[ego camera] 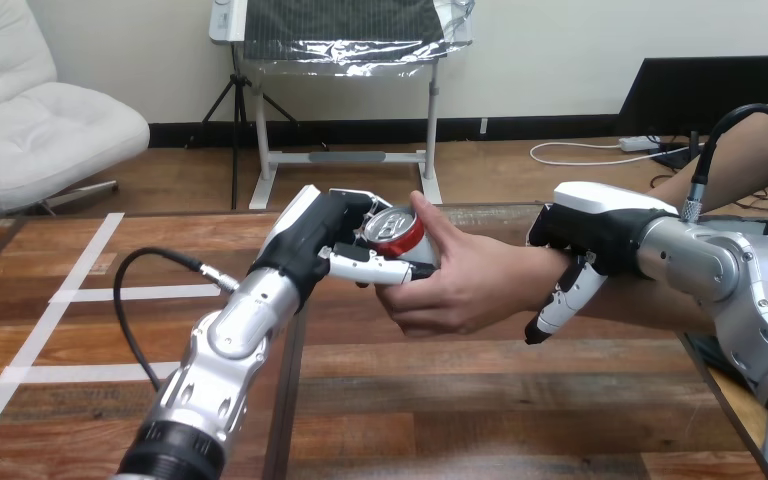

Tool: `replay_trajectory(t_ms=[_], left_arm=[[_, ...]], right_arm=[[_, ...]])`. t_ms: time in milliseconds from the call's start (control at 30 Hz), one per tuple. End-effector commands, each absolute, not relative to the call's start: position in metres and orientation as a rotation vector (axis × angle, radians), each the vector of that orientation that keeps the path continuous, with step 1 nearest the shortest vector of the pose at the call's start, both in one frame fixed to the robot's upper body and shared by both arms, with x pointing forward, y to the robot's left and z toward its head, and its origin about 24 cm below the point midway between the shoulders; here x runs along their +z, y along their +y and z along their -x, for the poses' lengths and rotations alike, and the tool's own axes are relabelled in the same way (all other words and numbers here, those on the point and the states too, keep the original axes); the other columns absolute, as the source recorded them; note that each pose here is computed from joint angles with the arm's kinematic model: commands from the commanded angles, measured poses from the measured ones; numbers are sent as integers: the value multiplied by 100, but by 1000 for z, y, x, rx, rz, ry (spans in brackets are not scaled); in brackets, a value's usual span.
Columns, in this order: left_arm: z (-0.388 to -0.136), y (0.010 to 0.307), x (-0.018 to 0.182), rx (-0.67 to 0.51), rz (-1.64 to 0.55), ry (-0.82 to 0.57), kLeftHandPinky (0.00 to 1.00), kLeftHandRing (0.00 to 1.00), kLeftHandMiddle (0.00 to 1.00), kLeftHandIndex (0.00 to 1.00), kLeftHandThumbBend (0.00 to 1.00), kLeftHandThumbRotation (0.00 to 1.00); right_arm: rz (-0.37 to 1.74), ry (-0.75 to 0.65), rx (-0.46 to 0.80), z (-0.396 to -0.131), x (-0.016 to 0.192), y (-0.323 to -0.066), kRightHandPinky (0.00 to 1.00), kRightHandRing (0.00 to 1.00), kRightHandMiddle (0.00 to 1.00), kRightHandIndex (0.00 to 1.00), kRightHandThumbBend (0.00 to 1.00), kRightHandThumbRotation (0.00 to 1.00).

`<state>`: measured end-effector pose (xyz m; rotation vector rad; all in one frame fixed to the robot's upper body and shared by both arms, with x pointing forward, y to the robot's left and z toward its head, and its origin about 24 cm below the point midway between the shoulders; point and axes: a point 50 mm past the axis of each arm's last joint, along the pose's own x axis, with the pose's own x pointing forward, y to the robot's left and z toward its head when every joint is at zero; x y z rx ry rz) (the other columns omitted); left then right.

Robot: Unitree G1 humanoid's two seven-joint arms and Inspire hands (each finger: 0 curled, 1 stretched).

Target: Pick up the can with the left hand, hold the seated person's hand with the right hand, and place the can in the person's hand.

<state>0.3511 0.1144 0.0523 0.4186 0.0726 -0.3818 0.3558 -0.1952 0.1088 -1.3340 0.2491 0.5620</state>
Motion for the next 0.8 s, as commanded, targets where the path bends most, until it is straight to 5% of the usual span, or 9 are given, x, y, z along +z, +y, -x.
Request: replay_trajectory(t_ms=[0, 767], left_arm=[[-368, 78, 101, -454, -429, -116, 30, 36, 42, 45, 67, 0], [-371, 63, 116, -474, -415, -175, 28, 34, 40, 43, 66, 0]], right_arm=[[1298, 106, 556, -365, 135, -169, 22, 28, 34, 36, 84, 18], [1293, 109, 563, -362, 131, -168, 24, 30, 36, 37, 83, 18]])
